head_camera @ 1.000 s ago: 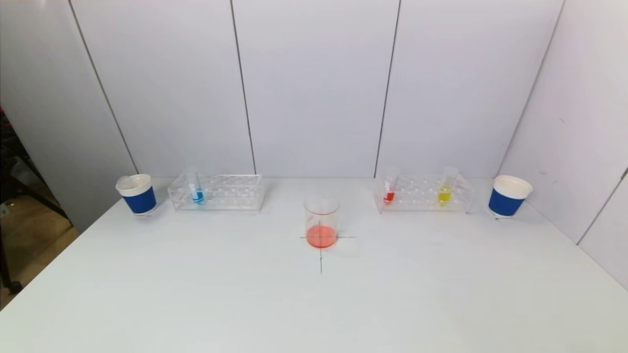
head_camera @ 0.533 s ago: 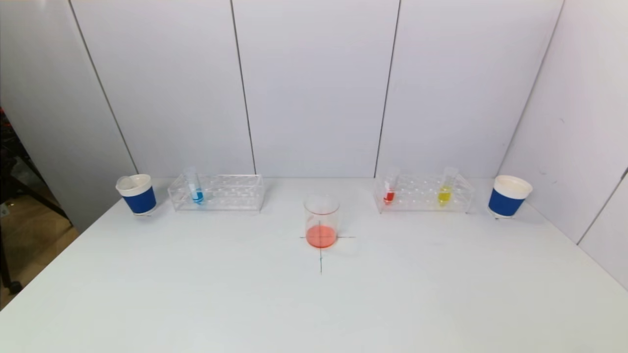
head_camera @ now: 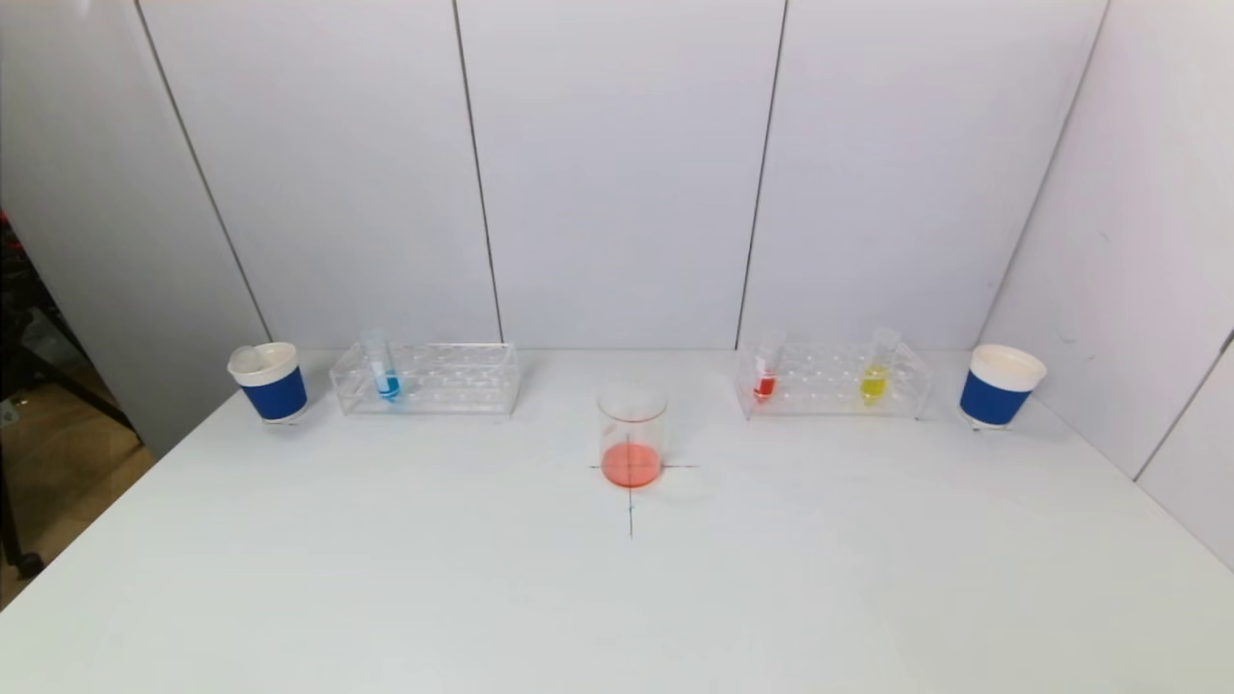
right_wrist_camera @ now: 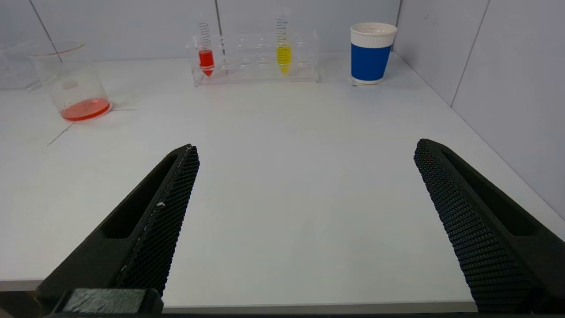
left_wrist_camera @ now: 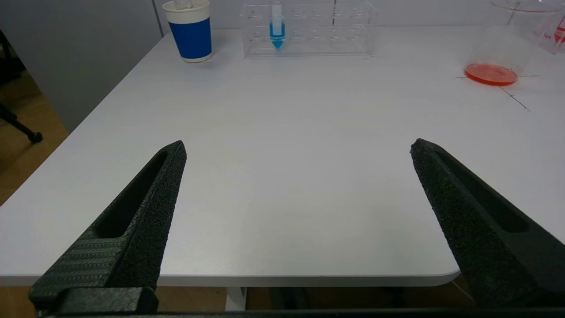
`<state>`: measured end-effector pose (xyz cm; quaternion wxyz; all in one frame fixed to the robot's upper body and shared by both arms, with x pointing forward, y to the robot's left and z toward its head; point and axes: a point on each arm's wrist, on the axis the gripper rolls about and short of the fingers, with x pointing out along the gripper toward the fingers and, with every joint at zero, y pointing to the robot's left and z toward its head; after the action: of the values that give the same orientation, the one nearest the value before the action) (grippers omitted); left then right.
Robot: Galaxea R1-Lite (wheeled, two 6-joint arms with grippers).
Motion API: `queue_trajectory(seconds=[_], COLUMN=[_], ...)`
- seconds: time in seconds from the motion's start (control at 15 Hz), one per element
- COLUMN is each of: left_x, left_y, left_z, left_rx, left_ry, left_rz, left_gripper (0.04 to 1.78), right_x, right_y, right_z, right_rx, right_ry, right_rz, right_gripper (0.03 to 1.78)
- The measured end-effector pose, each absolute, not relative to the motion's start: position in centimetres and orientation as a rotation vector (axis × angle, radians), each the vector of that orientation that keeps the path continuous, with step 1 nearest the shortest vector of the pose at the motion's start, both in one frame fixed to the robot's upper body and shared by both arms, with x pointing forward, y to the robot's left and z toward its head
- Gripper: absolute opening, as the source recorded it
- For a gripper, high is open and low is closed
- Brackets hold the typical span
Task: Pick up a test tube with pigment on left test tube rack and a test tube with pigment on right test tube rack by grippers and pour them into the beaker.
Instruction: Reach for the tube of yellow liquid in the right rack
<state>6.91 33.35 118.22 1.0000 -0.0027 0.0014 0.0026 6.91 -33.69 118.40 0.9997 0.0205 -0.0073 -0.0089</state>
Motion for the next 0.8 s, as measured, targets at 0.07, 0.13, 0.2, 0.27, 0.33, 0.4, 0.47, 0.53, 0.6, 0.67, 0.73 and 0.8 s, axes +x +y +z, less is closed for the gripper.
queue_trajectory(seconds=[0.07, 0.13, 0.2, 0.27, 0.33, 0.4, 0.47, 0.53, 0.6, 0.67, 0.73, 0.8], left_x=[6.9, 6.9, 6.9, 6.9, 6.9, 6.9, 6.9, 6.9, 6.9, 6.9, 6.9, 6.9], left_y=[33.3, 33.3, 33.3, 33.3, 33.3, 33.3, 33.3, 33.3, 33.3, 33.3, 33.3, 33.3], left_z=[118.2, 118.2, 118.2, 118.2, 118.2, 118.2, 118.2, 118.2, 118.2, 118.2, 118.2, 118.2], left_rx=[-0.005, -0.005, -0.006, -0.005, -0.005, -0.006, -0.006, -0.006, -0.005, -0.006, -0.006, -0.005], left_ry=[0.003, 0.002, 0.002, 0.003, 0.002, 0.002, 0.003, 0.003, 0.003, 0.003, 0.003, 0.003], left_rz=[0.005, 0.006, 0.006, 0.007, 0.007, 0.007, 0.006, 0.006, 0.006, 0.006, 0.006, 0.006], left_gripper=[1.78, 1.78, 1.78, 1.78, 1.78, 1.78, 1.78, 1.78, 1.78, 1.78, 1.78, 1.78], right_x=[6.9, 6.9, 6.9, 6.9, 6.9, 6.9, 6.9, 6.8, 6.7, 6.5, 6.2, 6.0], right_y=[-33.7, -33.7, -33.7, -33.7, -33.7, -33.7, -33.7, -33.7, -33.7, -33.7, -33.7, -33.7], right_z=[118.4, 118.4, 118.4, 118.4, 118.4, 118.4, 118.4, 118.6, 119.1, 119.9, 121.1, 122.3], right_rx=[0.030, 0.029, 0.036, 0.040, 0.041, 0.034, 0.025, 0.014, 0.006, 0.002, 0.001, -0.001], right_ry=[-0.013, -0.012, -0.011, -0.012, -0.013, -0.014, -0.014, -0.019, -0.034, -0.051, -0.069, -0.075], right_rz=[-0.016, -0.017, -0.018, -0.018, -0.018, -0.020, -0.022, -0.022, -0.018, -0.016, -0.016, -0.016], right_gripper=[1.77, 1.77, 1.77, 1.77, 1.77, 1.77, 1.77, 1.77, 1.77, 1.77, 1.77, 1.77])
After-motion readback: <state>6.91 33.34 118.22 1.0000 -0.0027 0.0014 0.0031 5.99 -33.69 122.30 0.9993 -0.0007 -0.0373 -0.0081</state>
